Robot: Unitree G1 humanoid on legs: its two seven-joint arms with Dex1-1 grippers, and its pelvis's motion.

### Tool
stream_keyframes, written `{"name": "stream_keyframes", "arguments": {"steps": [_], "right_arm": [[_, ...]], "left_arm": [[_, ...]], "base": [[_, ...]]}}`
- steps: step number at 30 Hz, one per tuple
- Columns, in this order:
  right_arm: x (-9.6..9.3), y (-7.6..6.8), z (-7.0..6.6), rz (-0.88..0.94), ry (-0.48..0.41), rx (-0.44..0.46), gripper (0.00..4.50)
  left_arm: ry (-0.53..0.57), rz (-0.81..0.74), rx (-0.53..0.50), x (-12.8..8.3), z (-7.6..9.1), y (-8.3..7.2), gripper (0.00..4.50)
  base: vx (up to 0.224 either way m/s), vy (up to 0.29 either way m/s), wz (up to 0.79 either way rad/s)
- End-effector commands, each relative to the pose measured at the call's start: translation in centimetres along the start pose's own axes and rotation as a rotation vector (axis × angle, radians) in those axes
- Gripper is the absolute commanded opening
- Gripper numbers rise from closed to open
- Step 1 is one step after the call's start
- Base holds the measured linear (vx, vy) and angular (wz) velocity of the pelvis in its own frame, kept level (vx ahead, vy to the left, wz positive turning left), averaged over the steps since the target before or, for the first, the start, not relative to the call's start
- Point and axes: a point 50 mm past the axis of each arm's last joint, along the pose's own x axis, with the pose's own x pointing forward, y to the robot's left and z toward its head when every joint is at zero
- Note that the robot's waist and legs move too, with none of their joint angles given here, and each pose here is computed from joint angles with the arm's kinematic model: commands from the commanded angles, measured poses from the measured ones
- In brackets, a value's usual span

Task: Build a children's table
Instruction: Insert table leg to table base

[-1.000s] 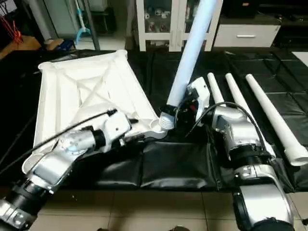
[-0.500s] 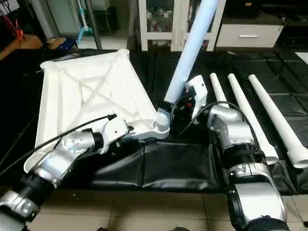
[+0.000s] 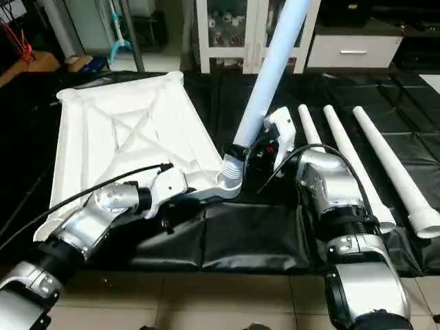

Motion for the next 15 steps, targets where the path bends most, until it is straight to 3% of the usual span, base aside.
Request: {"name": "stream_keyframes", "arguments": {"steps": [1, 5, 15], "right_arm": [[0.3, 0.3, 0.5, 0.015, -0.025, -0.023, 1.86], [0.5, 0.8, -0.1, 0.022, -0.018, -0.019, 1.86], [1.0, 1.3, -2.0, 0.022, 0.036, -0.016, 1.86]], "left_arm": [[0.007, -0.048, -0.042, 0.4, -0.6, -0.8, 0.68], [-0.012, -0.059, -0.071, 0.3, -0.5, -0.9, 0.27], [0.01, -0.1, -0.067, -0.2, -1.2, -2.4, 0.0]], "base": [[0.0, 0.0, 0.0], [0.0, 0.0, 0.0], [0.0, 0.0, 0.0]]}}
